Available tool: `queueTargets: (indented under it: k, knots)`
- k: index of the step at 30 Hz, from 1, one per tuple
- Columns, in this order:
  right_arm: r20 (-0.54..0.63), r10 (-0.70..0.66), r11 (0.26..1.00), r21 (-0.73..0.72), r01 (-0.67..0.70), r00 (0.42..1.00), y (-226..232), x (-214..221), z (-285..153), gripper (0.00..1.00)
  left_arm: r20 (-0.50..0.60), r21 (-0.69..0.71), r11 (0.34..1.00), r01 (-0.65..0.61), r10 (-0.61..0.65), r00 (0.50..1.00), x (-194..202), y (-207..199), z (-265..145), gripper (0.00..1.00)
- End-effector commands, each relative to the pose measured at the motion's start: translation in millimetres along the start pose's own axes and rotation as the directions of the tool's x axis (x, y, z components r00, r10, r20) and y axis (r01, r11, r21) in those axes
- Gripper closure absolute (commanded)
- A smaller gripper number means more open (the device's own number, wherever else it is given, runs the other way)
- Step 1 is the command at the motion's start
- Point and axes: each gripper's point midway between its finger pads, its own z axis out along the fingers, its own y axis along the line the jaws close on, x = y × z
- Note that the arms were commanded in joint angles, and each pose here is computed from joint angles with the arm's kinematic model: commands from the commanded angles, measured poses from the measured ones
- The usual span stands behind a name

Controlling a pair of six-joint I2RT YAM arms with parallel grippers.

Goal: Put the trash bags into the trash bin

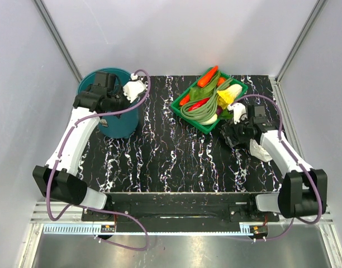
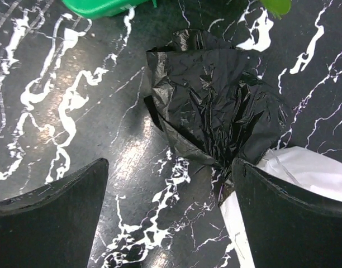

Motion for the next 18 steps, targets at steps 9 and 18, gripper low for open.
queueTargets:
  k: [9, 18]
  knots:
    - [-0.026, -0.126, 0.991, 0.04, 0.127, 0.992, -21, -4, 30, 0.03, 0.179, -0.086, 0.993, 0.086, -0.07, 0.981, -36, 45, -25, 1.0]
    - [-0.076, -0.141, 0.99, 0.007, 0.142, 0.987, -19, 16, 51, 0.03, 0.218, -0.065, 0.986, 0.151, -0.134, 0.967, -44, 51, -11, 1.0]
